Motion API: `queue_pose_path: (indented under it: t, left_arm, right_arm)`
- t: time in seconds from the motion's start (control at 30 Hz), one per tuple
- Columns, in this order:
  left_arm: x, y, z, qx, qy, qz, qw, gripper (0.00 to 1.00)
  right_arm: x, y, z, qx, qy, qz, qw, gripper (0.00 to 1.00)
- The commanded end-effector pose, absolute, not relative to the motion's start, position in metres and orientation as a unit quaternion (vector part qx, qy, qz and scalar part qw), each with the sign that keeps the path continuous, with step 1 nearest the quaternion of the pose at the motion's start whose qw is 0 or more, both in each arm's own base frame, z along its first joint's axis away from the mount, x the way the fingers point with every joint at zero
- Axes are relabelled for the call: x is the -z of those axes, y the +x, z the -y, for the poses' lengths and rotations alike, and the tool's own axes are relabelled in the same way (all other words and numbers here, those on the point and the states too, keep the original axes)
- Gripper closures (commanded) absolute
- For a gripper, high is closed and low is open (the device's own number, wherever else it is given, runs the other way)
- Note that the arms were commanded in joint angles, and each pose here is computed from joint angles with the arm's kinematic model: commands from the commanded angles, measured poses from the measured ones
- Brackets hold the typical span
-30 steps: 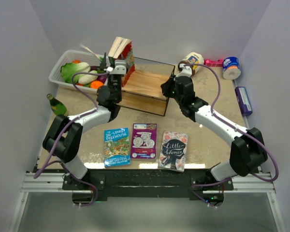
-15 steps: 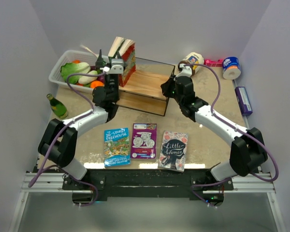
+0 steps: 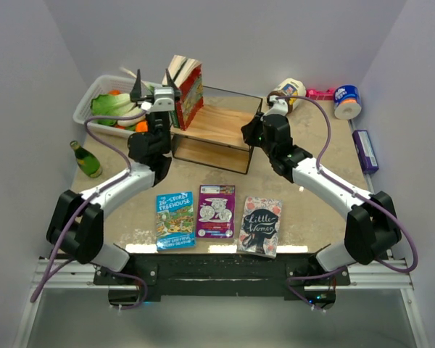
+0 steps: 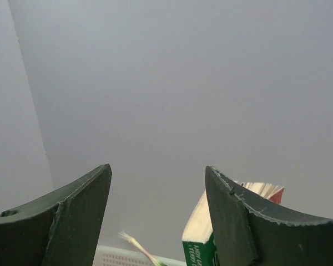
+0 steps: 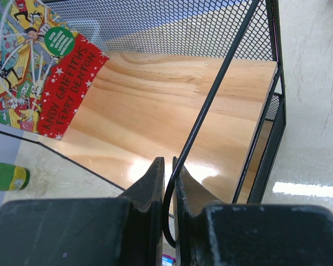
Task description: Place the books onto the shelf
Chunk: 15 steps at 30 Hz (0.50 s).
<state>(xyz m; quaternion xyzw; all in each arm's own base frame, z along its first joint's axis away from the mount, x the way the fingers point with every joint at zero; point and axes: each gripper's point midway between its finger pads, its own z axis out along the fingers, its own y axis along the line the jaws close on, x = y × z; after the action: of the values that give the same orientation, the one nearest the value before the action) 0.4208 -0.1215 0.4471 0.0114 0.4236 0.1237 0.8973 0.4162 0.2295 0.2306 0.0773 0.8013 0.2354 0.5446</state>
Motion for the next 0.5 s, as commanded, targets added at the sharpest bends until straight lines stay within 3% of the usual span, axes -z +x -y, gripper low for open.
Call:
queue_pose_path:
  t: [0.0, 0.13, 0.33, 0.47]
  left_arm:
    - [-0.506, 0.362, 0.092, -0.092, -0.058, -0.347, 0.931, 0.26]
    - [-0.507, 0.347, 0.089, -0.057, -0.062, -0.357, 0.930, 0.26]
    - [-0.491, 0.337, 0.079, -0.029, -0.082, -0.401, 0.912, 0.26]
    - [-0.473, 0.332, 0.073, -0.014, -0.090, -0.444, 0.892, 0.26]
  right_arm:
    - [-0.187, 0.396, -0.228, -0.209, 0.046, -0.845, 0.490, 1.00]
    - [-0.192, 0.397, -0.228, -0.211, 0.044, -0.843, 0.493, 0.97]
    - [-0.203, 0.393, -0.222, -0.204, 0.047, -0.841, 0.499, 0.67]
    - [-0.215, 0.387, -0.213, -0.197, 0.054, -0.836, 0.509, 0.54]
